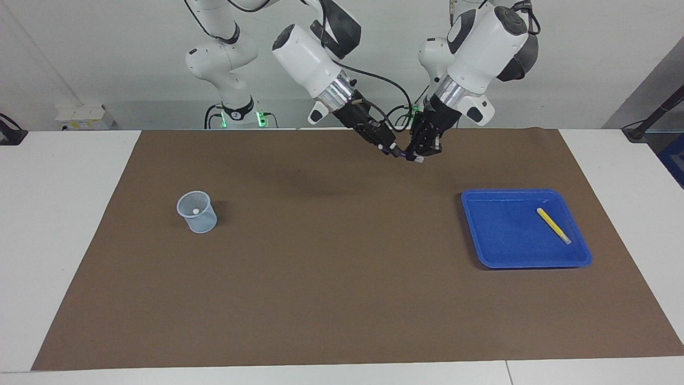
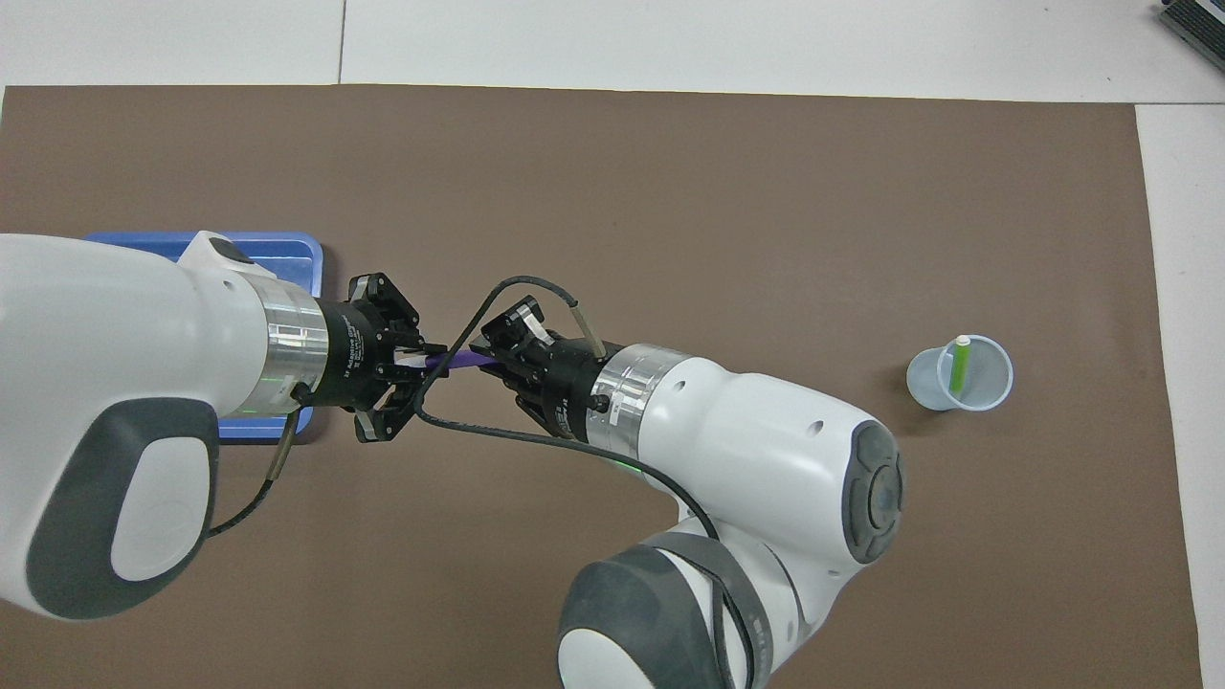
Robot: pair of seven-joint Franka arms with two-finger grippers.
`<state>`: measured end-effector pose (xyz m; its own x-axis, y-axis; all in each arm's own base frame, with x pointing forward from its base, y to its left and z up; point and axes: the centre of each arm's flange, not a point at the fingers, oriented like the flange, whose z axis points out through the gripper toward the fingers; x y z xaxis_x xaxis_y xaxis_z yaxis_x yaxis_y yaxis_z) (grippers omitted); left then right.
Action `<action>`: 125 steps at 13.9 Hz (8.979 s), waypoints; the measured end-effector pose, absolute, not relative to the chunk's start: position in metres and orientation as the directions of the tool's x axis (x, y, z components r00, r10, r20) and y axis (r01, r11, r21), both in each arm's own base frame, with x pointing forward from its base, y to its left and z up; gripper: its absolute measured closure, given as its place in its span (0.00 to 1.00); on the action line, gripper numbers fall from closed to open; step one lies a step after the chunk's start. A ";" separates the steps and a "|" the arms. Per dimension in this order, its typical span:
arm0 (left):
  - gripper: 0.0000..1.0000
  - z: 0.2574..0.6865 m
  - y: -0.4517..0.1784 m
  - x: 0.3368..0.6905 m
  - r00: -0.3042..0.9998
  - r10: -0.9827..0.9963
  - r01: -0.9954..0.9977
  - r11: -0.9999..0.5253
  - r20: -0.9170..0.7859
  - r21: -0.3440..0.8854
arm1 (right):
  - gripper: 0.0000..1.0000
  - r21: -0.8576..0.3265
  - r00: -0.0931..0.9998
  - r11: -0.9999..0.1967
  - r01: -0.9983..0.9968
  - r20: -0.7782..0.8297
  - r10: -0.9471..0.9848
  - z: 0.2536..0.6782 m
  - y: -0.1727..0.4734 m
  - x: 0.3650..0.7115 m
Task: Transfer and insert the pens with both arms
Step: 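Grasp the purple pen's free end with the right gripper, then open the left gripper while the right gripper pulls the pen away, then insert the purple pen into the clear cup with the right gripper, then release the pen and draw the right gripper back from the cup, then grasp the yellow pen in the tray with the left gripper and lift, then carry the yellow pen toward center while the right gripper approaches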
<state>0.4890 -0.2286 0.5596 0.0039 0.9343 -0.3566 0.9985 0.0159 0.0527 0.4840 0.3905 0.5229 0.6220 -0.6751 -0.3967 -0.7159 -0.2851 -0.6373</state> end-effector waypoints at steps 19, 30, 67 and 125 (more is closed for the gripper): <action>0.10 0.555 -0.200 0.490 0.354 0.882 0.935 -0.323 -0.312 0.147 | 0.81 -0.541 0.908 -0.735 -0.408 -0.155 -0.390 0.497 0.320 0.514; 0.10 0.518 0.026 0.495 0.834 0.534 0.552 -0.804 -0.141 0.219 | 0.81 -0.243 0.981 -0.955 0.171 -0.052 0.189 0.505 0.164 0.531; 0.30 0.299 0.186 0.596 0.940 0.315 0.309 -0.949 0.129 0.067 | 0.26 0.065 0.725 -0.722 0.689 -0.029 0.689 0.434 0.010 0.544; 0.82 0.561 -0.199 0.480 -0.035 0.944 0.997 0.053 -0.329 0.048 | 0.00 -0.765 0.807 -0.369 -0.527 -0.316 -0.498 0.484 0.310 0.466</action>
<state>0.4795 -0.1986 0.5610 -0.0346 0.9435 -0.3294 0.9974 0.0535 0.0483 0.4663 0.3099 0.4843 0.8073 -0.4983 -0.3163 -0.5274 -0.3687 -0.7654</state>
